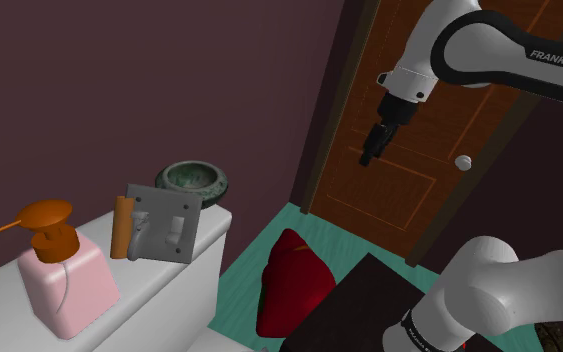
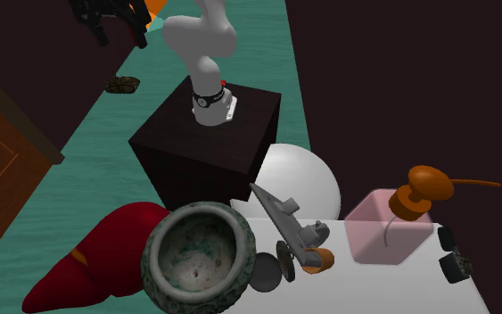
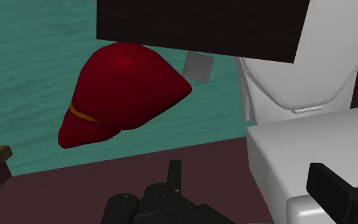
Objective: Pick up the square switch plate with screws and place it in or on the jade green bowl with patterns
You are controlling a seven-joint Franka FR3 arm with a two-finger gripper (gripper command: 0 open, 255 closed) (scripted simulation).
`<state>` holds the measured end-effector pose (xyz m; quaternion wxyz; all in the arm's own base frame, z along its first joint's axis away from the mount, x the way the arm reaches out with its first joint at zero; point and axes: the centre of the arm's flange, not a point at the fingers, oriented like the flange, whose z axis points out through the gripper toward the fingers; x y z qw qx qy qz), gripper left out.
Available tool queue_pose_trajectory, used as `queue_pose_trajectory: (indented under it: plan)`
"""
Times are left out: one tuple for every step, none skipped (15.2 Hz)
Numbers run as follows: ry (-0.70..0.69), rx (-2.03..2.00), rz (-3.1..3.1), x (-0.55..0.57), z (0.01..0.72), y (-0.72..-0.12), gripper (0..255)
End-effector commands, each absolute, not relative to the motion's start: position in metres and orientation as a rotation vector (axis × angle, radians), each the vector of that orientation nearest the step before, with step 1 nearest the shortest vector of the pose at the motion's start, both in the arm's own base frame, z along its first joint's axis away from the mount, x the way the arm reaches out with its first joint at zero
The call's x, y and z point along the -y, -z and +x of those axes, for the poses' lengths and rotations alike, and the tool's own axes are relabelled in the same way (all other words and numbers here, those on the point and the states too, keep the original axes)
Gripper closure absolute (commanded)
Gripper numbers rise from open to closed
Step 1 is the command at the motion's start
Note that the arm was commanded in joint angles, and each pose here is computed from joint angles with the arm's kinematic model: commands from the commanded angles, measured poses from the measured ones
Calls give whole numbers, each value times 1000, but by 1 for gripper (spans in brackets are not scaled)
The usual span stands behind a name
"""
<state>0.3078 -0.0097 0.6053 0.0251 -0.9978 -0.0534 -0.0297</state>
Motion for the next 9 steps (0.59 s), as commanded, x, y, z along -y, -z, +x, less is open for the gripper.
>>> queue_pose_trajectory:
  plan:
    - [92, 165, -3086, 10, 308, -605, 0]
    - [89, 140, -3083, -2, 310, -601, 0]
    - [86, 115, -3081, -14, 312, -597, 0]
    - [83, 91, -3078, -26, 314, -592, 0]
    - [80, 66, -3075, -38, 317, -588, 0]
    - [77, 41, -3072, -50, 319, -584, 0]
    - [74, 17, -3069, -61, 322, -580, 0]
    - [71, -8, -3065, -73, 325, -576, 0]
    - [68, -32, -3061, -85, 328, -572, 0]
